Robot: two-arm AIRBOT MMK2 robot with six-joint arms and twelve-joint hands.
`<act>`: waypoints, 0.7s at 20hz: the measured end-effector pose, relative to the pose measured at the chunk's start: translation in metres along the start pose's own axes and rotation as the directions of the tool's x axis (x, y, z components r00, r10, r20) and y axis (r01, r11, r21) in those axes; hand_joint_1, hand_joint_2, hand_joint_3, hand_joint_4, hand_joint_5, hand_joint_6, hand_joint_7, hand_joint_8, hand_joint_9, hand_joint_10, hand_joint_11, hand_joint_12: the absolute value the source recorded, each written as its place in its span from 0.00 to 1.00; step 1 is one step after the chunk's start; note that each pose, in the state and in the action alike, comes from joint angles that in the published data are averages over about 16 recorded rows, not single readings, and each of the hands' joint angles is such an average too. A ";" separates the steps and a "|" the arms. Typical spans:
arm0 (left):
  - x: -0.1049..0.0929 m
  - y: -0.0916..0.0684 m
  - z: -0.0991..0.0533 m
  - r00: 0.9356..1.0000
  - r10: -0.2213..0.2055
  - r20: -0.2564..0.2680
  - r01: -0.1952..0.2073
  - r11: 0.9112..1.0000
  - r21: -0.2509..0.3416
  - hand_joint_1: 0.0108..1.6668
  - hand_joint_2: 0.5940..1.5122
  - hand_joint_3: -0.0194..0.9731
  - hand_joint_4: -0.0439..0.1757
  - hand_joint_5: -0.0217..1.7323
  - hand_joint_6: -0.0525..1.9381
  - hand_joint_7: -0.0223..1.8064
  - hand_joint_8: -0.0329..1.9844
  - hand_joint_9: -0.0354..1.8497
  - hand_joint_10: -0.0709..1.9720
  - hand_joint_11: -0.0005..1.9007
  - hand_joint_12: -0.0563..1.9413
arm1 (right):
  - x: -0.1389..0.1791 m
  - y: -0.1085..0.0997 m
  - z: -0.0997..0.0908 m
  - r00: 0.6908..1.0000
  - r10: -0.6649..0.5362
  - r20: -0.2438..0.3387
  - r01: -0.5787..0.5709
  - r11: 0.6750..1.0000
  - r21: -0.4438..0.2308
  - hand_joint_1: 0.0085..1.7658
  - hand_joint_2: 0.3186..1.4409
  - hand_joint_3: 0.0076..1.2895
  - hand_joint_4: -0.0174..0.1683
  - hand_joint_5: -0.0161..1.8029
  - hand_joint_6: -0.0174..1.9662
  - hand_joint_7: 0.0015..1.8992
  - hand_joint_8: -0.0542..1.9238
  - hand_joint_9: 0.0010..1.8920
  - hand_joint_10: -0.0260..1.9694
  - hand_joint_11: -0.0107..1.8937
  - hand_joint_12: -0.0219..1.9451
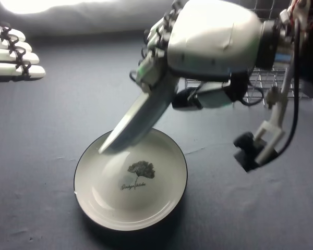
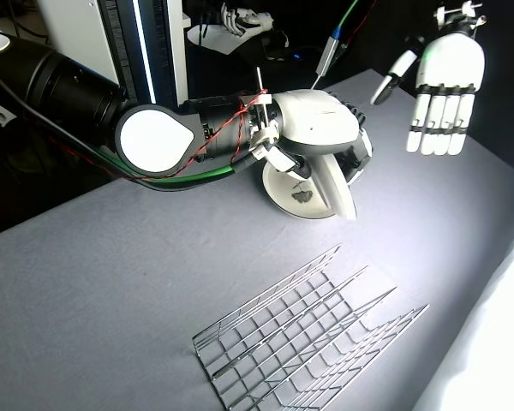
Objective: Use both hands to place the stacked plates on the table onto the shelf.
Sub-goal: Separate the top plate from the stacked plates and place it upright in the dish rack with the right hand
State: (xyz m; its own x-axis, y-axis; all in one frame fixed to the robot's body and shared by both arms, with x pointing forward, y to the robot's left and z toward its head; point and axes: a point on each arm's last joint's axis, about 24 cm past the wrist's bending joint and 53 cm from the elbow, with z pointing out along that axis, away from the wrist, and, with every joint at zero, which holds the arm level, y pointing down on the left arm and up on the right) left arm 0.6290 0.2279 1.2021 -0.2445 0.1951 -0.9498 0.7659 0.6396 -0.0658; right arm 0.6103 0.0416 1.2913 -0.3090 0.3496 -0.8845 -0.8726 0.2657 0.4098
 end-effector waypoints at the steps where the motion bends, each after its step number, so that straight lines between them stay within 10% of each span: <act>1: 0.000 0.002 -0.001 1.000 0.010 -0.002 -0.010 1.000 -0.007 0.00 0.52 0.04 0.19 0.07 0.03 0.07 0.02 0.08 0.04 0.02 0.11 | -0.005 -0.003 0.001 0.999 0.035 0.015 -0.035 0.999 0.015 0.76 0.57 0.01 0.08 0.54 0.51 0.58 0.41 0.50 0.55 0.42 0.64; 14: 0.010 0.001 0.002 0.992 0.116 -0.044 -0.116 0.993 -0.008 0.01 0.52 0.04 0.19 0.07 0.03 0.08 0.02 0.08 0.04 0.02 0.12 | -0.057 -0.041 0.006 0.865 0.451 0.222 -0.485 0.864 0.134 0.77 0.57 0.01 0.07 0.53 0.51 0.57 0.43 0.49 0.56 0.41 0.66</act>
State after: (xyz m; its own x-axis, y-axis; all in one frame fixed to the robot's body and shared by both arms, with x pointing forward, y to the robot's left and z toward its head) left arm 0.6282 0.2291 1.1918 -0.1799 0.3004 -0.9367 0.7843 0.6186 0.0477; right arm 0.6655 0.0158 1.3263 -0.5768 0.6212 -0.5305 -0.5535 0.1805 0.8131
